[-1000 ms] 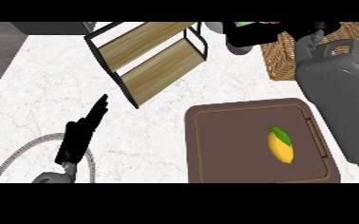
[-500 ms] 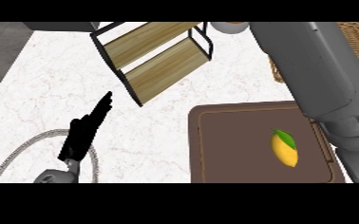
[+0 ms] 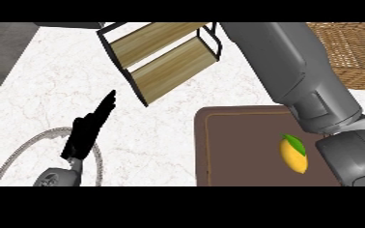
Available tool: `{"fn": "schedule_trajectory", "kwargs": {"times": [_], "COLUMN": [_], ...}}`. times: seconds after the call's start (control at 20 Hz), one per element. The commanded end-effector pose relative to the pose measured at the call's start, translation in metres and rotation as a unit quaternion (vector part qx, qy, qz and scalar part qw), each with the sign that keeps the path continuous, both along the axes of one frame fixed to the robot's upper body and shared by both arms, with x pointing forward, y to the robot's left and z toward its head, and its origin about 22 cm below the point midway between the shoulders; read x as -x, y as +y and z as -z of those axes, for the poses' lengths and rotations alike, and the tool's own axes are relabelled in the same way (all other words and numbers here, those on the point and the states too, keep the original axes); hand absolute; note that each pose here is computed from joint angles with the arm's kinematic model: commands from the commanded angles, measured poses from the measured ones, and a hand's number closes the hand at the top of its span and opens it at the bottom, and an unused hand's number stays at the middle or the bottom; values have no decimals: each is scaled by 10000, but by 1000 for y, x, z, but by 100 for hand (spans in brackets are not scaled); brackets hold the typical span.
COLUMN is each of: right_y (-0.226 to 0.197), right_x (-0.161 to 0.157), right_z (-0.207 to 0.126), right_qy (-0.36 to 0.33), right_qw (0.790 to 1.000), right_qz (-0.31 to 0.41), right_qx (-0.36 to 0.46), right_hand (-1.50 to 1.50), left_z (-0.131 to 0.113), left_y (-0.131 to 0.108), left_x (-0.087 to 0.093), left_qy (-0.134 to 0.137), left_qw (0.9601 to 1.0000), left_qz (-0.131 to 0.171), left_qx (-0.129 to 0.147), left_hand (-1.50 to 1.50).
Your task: Pick the eggplant from the tray and place it in the tiered shelf
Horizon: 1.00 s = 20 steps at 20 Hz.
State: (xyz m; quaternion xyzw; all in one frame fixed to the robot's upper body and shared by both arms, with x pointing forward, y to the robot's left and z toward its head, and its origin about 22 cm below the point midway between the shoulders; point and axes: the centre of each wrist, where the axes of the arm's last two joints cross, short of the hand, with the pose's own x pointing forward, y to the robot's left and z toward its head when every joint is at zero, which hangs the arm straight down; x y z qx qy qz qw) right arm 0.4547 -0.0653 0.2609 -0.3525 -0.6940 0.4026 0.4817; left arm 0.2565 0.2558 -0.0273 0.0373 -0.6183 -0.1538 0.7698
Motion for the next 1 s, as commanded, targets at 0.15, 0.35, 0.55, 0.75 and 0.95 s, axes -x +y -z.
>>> {"fn": "schedule_trajectory", "kwargs": {"times": [0.15,0.35,0.55,0.75,0.95], "right_y": [27,29,26,21,16], "right_x": [-5,-4,-6,-8,-10], "right_z": [19,51,59,59,50], "right_qy": [382,1060,2213,2242,1611], "right_qw": [9990,9897,9381,9029,8900], "right_qz": [-35,-493,-544,-741,-721], "right_qx": [225,-821,-2608,-3591,-4203], "right_hand": [150,150,-150,-150,-150], "left_z": [9,-1,-4,3,11], "left_y": [-12,-12,-3,-18,-6], "left_x": [4,-4,-8,-5,4], "left_qy": [-39,-35,-77,-105,-85], "left_qw": [9999,9998,9999,9998,9999], "left_qz": [141,183,92,146,131], "left_qx": [-60,76,-61,58,-32], "left_hand": [0,0,0,0,0]}}
